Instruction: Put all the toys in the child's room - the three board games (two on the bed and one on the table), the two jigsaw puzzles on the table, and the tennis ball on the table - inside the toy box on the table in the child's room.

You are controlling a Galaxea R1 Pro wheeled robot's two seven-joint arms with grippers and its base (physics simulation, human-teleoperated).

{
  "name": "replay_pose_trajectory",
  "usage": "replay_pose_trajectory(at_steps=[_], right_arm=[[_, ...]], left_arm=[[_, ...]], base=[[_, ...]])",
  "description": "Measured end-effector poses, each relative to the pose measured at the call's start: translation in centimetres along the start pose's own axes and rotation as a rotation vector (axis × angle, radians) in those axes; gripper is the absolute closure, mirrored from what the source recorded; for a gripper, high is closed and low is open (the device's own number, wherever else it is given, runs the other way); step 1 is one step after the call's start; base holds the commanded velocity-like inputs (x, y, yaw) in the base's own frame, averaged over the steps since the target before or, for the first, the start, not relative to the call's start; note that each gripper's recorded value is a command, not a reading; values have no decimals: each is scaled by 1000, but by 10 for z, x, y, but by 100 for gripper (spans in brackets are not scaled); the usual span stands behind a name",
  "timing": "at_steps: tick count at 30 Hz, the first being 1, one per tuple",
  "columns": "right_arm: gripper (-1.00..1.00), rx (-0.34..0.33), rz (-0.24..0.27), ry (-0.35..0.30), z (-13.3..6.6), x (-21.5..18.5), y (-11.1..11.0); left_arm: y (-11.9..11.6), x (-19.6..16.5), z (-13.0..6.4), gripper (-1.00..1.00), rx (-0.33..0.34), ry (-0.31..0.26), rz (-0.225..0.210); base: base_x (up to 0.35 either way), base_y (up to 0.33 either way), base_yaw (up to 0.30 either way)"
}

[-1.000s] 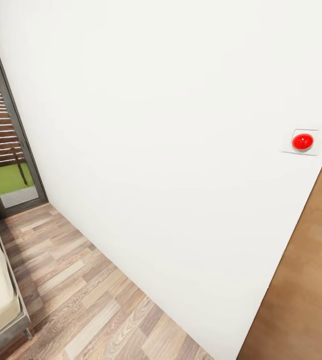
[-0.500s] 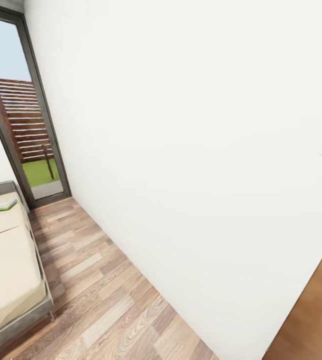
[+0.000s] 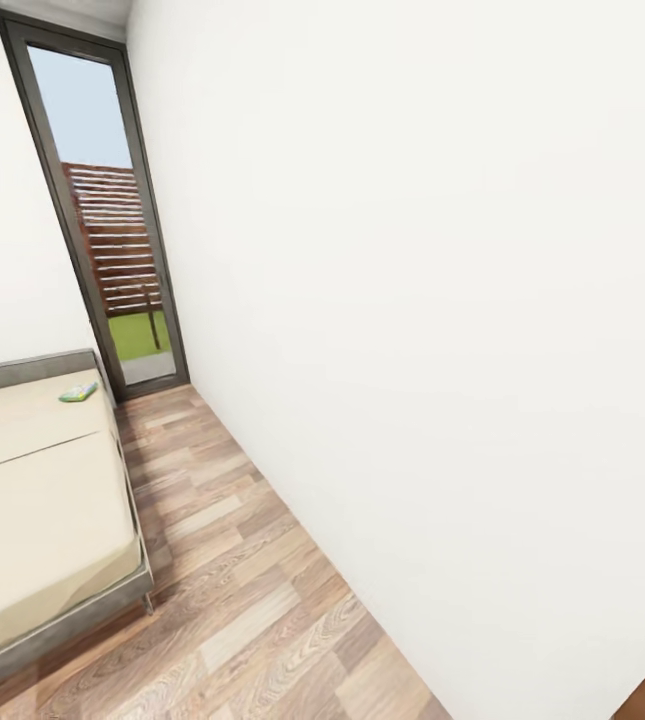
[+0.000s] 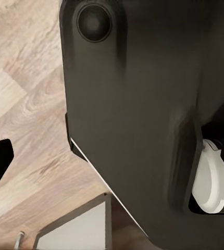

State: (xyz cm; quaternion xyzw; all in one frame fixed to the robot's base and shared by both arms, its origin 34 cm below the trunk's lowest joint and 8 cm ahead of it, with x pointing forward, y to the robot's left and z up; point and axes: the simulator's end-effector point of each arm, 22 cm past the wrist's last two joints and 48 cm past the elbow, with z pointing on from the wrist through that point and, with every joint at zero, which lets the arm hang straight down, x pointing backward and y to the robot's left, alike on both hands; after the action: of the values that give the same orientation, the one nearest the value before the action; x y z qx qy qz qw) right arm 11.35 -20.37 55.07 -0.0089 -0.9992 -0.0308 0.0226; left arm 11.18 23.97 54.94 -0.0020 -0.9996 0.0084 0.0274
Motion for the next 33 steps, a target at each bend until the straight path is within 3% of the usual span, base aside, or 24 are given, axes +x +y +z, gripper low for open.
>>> replay_pose_trajectory(at_steps=[33], right_arm=[[-100, 1, 2, 0, 0, 0, -1]], left_arm=[[0, 0, 0, -100, 0, 0, 0]], base=[[0, 0, 281]])
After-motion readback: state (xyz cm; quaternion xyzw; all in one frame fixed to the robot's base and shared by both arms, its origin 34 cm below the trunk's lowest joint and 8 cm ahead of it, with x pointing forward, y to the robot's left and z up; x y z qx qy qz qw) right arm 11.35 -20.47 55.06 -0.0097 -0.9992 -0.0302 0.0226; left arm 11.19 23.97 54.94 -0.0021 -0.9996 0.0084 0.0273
